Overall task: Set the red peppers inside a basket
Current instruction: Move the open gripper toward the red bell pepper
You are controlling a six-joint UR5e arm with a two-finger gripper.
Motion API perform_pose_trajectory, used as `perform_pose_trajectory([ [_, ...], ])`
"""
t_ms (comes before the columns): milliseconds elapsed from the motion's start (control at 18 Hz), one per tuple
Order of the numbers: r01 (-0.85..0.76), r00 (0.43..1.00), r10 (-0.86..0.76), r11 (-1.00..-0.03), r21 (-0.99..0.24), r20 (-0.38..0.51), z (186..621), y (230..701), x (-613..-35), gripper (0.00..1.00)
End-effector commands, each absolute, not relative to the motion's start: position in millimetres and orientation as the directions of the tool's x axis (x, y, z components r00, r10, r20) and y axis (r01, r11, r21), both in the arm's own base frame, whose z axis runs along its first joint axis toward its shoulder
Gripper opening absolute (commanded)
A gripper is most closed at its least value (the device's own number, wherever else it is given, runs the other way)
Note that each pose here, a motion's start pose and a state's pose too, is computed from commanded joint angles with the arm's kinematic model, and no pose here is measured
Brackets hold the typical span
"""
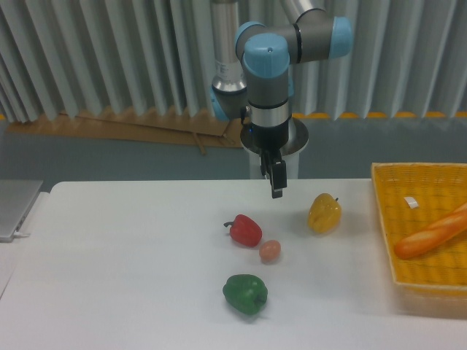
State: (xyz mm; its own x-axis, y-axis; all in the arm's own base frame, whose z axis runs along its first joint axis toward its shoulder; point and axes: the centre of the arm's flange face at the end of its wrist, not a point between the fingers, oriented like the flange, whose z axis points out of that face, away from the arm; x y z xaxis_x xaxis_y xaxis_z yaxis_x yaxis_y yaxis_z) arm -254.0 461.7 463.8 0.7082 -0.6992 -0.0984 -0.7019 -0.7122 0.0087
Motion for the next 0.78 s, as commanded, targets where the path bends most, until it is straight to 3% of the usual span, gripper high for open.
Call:
perform_pose_trajectory([
  [778,-0.702,0.709,-0.700,-0.712,0.008,-0.079,453,468,-249,1.00],
])
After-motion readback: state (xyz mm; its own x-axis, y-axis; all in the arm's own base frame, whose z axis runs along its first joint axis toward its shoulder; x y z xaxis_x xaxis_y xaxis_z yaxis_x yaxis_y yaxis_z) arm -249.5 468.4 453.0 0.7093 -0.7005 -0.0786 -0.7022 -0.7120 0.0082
